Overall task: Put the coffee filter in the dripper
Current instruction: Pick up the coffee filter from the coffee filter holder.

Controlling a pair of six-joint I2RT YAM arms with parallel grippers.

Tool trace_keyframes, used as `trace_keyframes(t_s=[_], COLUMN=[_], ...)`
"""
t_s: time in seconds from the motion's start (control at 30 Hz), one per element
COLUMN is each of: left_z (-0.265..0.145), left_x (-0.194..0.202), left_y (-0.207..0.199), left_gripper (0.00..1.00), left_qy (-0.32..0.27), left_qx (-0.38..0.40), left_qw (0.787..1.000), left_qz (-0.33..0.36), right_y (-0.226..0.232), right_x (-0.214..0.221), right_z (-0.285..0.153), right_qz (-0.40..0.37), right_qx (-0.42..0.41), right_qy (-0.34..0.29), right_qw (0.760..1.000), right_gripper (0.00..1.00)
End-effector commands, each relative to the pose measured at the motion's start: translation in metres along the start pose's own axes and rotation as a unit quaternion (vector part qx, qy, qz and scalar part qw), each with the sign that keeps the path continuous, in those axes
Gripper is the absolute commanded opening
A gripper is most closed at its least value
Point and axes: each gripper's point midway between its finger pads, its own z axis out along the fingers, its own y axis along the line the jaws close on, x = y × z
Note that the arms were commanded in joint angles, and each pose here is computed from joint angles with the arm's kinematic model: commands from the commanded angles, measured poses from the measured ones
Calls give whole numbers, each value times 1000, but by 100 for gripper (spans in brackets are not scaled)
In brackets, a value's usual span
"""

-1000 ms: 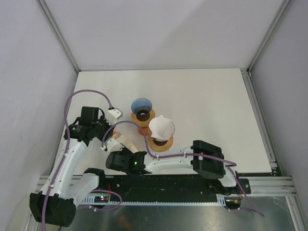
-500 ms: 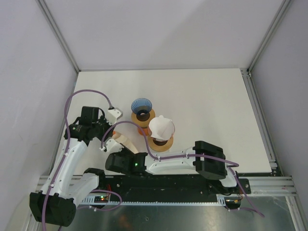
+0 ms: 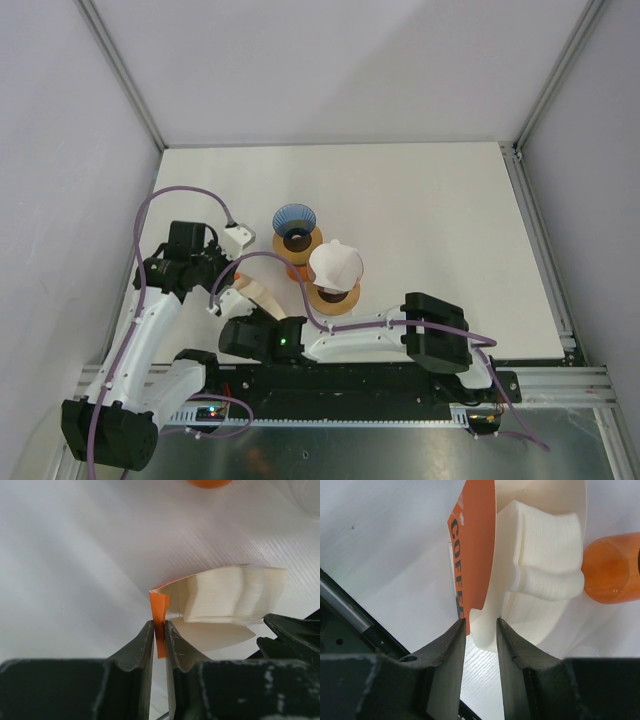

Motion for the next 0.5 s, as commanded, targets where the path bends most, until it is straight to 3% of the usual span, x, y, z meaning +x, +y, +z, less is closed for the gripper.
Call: trace_keyframes(t_s=[0.0, 0.47], left_z=[0, 1], left_x=[-2, 0], left_y=[-2, -4], left_gripper=[17, 17], left_qy=[-4, -4], left_qx=[8, 10], left_qw=[1000, 1000], left_qz=[9, 10], right_y=[4, -15], right_x=[-9, -1], right_z=[0, 3], right_qz=[27, 27], right_qx=[-15, 19], right_qy=[-7, 3], right_qw=[999, 999], right_gripper=[36, 34])
